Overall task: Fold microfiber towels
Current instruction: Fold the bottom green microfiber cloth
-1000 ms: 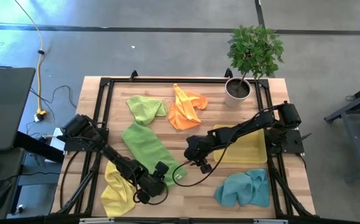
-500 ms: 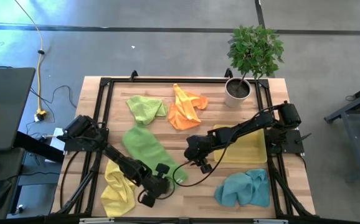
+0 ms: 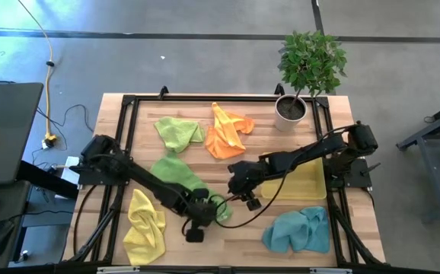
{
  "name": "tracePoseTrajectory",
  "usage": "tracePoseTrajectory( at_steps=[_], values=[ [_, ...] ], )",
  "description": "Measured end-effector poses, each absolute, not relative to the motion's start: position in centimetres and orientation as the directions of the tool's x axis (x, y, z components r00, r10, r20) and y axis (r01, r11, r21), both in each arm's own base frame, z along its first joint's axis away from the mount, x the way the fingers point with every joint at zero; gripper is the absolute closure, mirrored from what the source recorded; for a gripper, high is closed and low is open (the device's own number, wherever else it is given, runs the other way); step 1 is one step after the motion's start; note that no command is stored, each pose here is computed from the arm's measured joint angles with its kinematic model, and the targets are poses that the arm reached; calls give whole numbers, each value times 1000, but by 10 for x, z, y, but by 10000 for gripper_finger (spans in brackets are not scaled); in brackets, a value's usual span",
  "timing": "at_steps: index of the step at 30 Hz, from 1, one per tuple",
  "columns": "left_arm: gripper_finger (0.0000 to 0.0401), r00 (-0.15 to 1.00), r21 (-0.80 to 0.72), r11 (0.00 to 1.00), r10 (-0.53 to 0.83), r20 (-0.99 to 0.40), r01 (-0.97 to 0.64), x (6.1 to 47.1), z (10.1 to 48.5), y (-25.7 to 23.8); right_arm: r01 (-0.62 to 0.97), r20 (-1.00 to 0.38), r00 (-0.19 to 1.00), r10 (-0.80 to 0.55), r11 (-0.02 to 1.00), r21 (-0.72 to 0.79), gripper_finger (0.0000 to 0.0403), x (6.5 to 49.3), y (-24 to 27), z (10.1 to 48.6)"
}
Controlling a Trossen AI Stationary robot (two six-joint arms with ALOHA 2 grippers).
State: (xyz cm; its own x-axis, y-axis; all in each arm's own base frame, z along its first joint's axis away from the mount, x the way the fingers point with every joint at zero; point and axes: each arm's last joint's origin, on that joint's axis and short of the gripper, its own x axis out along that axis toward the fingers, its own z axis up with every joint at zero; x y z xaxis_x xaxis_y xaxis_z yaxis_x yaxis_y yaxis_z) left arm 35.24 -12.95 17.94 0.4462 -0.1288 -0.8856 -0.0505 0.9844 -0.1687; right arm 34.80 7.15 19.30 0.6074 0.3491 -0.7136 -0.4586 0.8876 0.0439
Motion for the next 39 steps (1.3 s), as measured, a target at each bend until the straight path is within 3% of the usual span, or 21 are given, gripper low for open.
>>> tracePoseTrajectory(
  at_steps=[8, 17, 29, 34, 39],
  values=[
    [401, 476, -241, 940, -102, -873, -241, 341, 217, -101, -455, -736, 583, 344, 889, 54, 270, 342, 70, 197],
    [401, 344, -149, 801, 74, -936, -579, 320, 220, -87, -419, -699, 668, 255, 905, -70, 270, 323, 64, 237],
    [401, 391, -210, 714, 97, -915, -668, 330, 223, -64, -367, -607, 753, 253, 927, -69, 270, 345, 68, 227],
    [401, 398, -220, 720, 84, -914, -658, 333, 224, -55, -357, -578, 774, 257, 932, -64, 270, 354, 70, 220],
    [401, 398, -222, 789, 31, -917, -573, 333, 226, -52, -362, -600, 757, 258, 931, -57, 270, 358, 70, 208]
  ],
)
